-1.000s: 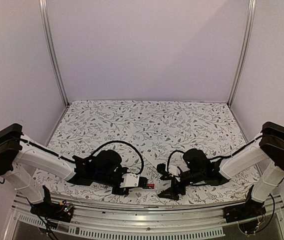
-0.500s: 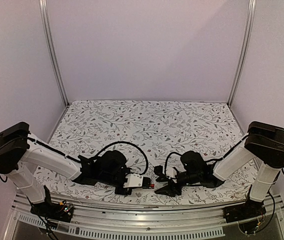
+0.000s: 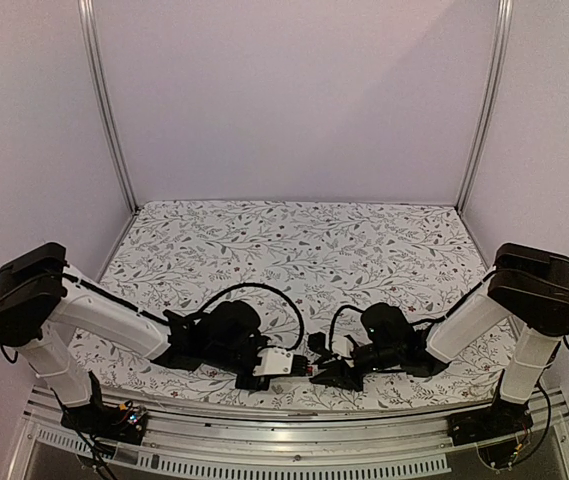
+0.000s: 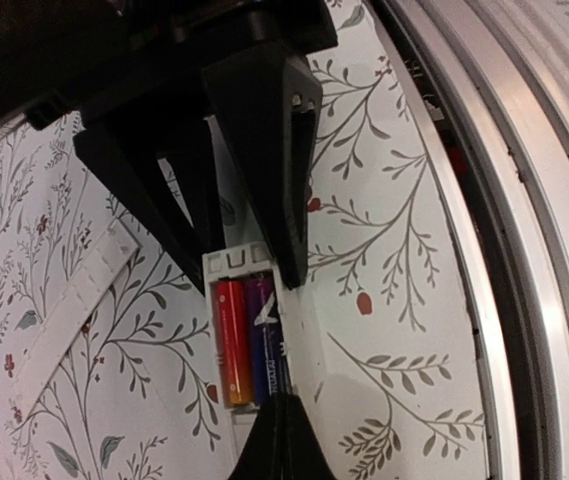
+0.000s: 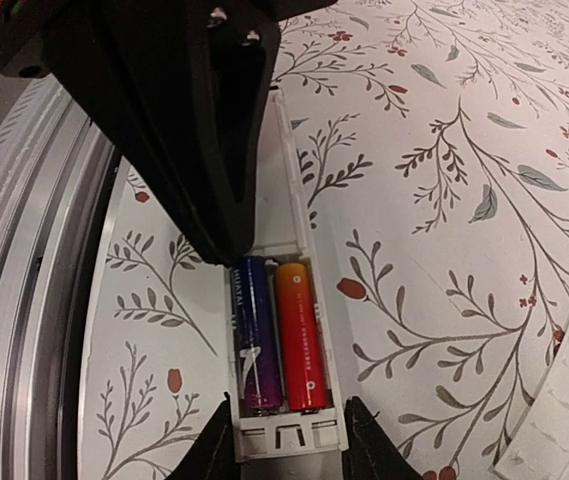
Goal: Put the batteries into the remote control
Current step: Adjust the remote control without the battery cover at the center of the board.
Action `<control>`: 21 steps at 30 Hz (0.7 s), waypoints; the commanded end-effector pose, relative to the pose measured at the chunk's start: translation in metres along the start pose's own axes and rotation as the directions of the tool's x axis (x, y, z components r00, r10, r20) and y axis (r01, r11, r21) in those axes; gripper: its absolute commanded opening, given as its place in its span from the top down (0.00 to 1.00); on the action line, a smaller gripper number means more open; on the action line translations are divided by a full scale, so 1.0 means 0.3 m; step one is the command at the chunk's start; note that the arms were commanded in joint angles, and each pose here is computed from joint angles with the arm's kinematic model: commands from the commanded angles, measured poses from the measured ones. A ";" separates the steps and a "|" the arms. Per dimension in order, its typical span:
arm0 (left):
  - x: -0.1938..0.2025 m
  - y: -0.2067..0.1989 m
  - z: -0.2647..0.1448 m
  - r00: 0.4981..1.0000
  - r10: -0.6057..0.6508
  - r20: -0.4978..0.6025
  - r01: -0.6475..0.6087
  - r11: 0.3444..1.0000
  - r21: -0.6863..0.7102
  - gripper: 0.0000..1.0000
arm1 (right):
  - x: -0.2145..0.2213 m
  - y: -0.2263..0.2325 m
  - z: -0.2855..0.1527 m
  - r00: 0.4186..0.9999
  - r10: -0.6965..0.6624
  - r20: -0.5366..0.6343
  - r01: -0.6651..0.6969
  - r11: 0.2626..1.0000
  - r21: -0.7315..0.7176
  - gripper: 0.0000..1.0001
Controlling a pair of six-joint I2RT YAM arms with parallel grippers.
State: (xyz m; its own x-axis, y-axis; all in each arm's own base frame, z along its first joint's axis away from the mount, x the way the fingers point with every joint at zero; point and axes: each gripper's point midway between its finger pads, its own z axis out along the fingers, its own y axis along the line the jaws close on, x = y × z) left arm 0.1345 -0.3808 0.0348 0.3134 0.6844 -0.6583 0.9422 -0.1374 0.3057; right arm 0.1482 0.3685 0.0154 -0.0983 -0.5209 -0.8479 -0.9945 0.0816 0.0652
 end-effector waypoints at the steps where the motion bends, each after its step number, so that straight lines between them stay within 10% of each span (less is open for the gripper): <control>1: 0.013 -0.035 0.031 1.000 0.008 -0.026 -0.007 0.999 0.039 1.00 | 0.056 0.031 0.015 0.999 0.018 -0.049 -0.019 0.999 -0.028 0.70; 10: 0.036 -0.051 0.068 0.998 0.020 -0.058 -0.015 0.997 0.078 1.00 | 0.032 0.033 0.018 0.999 0.013 -0.029 -0.014 0.999 -0.036 0.82; 21: -0.064 0.000 -0.037 0.999 -0.022 0.027 0.022 1.000 0.014 1.00 | 0.037 0.013 -0.008 0.999 0.026 -0.033 -0.025 0.999 0.020 0.71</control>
State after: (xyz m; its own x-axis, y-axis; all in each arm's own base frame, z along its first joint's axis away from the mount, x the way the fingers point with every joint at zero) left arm 0.1320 -0.3905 0.0353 0.3190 0.6808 -0.6594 0.9433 -0.1603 0.2908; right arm 0.1476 0.3691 0.0153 -0.1014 -0.5193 -0.8485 -0.9939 0.0904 0.0634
